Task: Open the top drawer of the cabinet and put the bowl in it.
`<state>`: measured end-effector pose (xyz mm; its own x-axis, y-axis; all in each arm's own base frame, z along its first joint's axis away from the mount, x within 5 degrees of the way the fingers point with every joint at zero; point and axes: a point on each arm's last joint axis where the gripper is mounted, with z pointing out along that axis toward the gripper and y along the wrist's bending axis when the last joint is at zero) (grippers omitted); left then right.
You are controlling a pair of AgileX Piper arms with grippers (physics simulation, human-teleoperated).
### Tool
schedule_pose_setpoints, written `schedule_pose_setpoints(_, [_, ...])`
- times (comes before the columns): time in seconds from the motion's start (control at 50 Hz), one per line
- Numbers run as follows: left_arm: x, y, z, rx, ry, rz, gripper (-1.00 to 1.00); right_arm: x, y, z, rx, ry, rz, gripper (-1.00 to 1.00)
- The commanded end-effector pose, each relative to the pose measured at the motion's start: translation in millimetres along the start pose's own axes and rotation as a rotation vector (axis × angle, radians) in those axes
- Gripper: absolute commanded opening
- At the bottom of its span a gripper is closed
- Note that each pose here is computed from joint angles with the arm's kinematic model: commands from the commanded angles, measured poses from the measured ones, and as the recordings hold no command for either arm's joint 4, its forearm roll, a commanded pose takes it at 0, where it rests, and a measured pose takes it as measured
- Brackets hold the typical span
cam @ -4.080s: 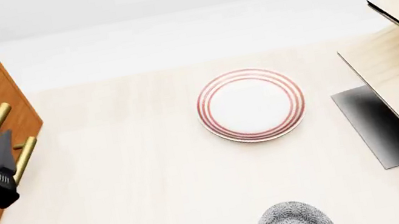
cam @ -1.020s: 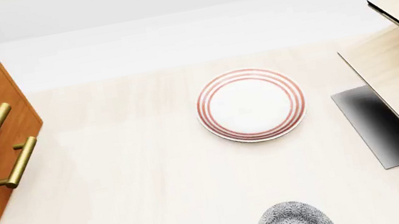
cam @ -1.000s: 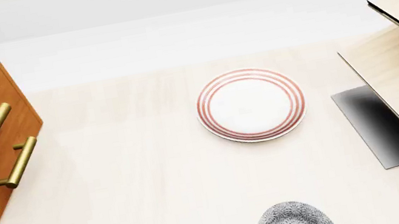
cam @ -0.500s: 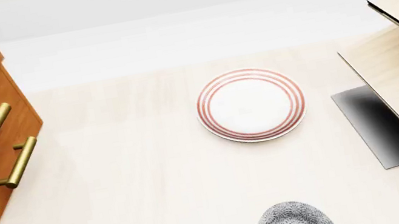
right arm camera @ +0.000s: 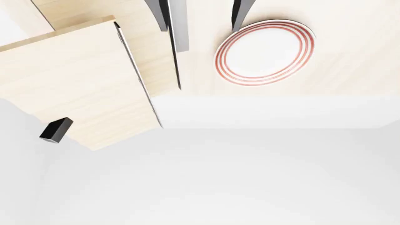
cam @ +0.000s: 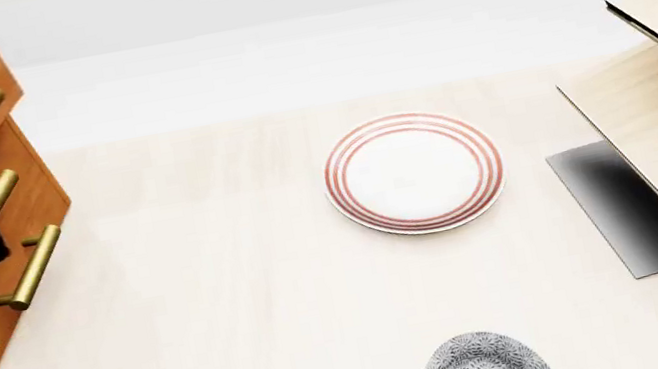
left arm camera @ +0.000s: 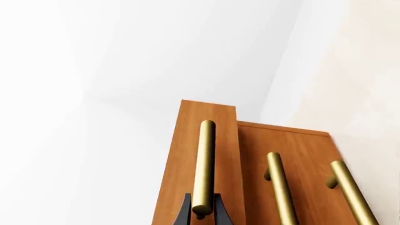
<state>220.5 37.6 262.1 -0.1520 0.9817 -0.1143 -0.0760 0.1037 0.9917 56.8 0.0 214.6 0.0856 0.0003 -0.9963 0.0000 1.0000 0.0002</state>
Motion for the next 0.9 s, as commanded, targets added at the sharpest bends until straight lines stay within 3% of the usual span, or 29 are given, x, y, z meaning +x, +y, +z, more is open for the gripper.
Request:
schedule_pose_setpoints(0.02, [-13.6, 9.4, -3, -0.057, -0.054, 0.013, -1.0, 0, 0, 0, 0.0, 0.0, 0.001, 1.0])
schedule_pose_setpoints(0.9, [-42.0, 6.1, -6, -0.044, -0.184, -0.005, -1.0, 0, 0, 0, 0.0, 0.0, 0.001, 1.0])
